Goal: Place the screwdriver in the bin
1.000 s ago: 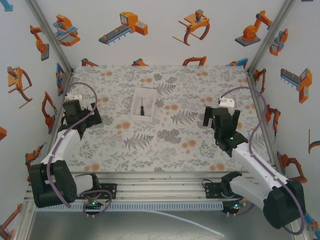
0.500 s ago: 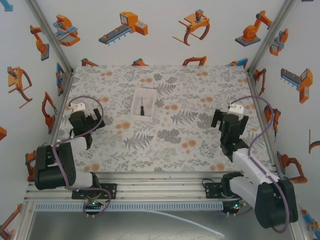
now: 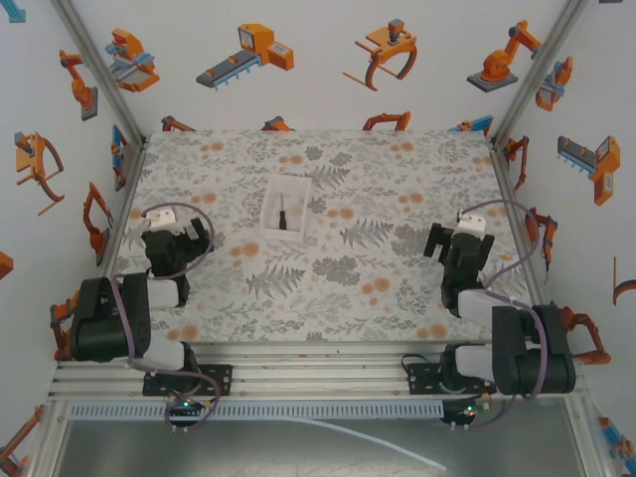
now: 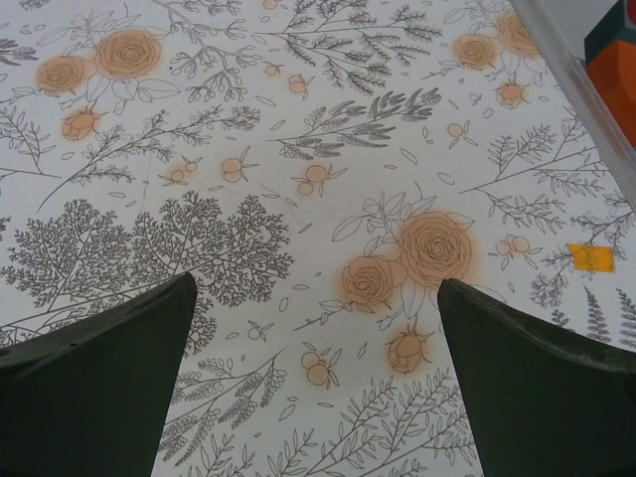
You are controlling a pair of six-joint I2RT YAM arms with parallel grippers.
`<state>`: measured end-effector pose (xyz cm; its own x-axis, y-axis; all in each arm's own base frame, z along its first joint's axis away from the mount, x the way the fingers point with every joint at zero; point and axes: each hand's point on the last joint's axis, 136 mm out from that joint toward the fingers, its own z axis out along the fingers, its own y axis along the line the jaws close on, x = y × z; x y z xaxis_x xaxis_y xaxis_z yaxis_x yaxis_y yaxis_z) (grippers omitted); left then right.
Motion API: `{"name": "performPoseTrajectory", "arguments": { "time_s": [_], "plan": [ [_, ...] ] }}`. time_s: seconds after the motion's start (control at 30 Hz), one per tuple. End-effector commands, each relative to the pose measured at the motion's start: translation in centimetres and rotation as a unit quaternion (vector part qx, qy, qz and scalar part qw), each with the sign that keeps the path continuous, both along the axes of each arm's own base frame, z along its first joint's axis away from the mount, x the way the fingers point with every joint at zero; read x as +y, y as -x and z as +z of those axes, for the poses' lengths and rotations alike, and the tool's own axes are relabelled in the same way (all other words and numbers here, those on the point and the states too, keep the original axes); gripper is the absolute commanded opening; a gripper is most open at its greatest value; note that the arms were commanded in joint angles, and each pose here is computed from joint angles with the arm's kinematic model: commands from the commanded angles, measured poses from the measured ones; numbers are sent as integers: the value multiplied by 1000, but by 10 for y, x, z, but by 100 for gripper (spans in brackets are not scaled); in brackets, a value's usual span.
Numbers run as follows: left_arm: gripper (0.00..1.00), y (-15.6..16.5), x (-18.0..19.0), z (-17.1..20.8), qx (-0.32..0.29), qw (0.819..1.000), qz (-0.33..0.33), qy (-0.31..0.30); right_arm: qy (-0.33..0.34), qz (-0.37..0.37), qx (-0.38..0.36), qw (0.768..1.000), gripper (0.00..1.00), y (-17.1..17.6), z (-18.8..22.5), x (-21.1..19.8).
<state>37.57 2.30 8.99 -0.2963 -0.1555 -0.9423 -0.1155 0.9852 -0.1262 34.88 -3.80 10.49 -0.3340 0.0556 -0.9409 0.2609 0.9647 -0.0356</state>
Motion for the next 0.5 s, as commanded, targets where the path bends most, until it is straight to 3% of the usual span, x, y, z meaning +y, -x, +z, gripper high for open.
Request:
{"name": "performPoseTrajectory", "arguments": {
  "time_s": [0.0,0.23,0.47],
  "plan": [
    [97,1,-2,10,-41,999,-7,-13,-3,13,-52,999,99,-9,20,0],
    [97,-9,-2,5,-3,1000,-6,-15,-11,35,-37,999,99,-26,-6,2],
    [97,-22,-17,0,34,998,-19,-57,-19,63,6,998,100,-45,-16,9]
  ]
}}
